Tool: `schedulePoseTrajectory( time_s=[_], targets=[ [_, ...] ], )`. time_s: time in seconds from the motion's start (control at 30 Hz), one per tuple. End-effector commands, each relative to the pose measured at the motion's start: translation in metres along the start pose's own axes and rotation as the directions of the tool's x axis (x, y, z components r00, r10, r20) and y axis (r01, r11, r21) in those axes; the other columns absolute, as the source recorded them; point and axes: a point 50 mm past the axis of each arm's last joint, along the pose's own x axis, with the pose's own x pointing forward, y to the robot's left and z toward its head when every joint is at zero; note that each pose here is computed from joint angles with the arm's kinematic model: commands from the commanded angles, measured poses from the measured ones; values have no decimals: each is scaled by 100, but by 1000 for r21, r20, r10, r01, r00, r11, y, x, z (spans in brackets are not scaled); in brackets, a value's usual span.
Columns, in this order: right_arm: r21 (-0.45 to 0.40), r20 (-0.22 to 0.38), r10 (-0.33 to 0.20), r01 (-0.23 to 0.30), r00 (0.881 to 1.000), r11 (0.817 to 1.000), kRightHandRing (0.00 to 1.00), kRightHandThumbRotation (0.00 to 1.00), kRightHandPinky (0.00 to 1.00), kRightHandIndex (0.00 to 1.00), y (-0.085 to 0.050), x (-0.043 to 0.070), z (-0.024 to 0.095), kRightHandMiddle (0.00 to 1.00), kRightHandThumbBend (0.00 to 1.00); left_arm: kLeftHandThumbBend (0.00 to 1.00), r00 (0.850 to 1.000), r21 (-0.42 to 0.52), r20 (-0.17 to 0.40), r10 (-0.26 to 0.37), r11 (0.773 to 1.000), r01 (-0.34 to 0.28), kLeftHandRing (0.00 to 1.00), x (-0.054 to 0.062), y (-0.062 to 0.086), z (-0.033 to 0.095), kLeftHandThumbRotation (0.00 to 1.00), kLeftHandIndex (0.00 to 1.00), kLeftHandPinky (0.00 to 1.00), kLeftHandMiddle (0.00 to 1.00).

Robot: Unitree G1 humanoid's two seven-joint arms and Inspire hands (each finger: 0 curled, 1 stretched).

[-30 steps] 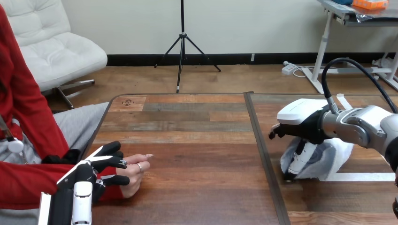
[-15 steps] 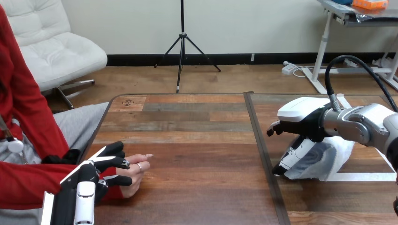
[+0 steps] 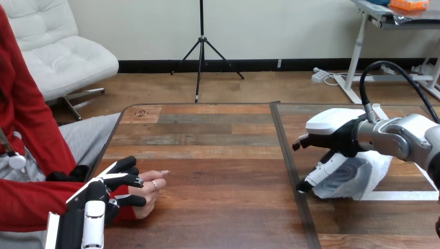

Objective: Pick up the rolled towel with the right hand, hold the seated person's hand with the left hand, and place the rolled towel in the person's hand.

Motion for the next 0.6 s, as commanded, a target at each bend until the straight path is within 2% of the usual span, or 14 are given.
schedulePoseTrajectory(
  time_s=[0.0,0.27,0.57],
  targets=[
    [31,9,-127,127,992,991,85,87,76,90,-33,-12,-6,88,100,48,991,-52,132,16,999,-9,76,26,-9,11,100,51,53,78],
    [80,25,-161,159,987,984,84,86,73,90,-42,-19,-10,88,100,46,992,-44,126,18,999,-13,76,25,-9,11,100,51,52,77],
    [104,53,-213,207,976,973,86,89,75,92,-55,-31,-15,90,100,47,993,-43,121,16,999,-11,76,24,-9,10,100,51,53,78]
  ],
)
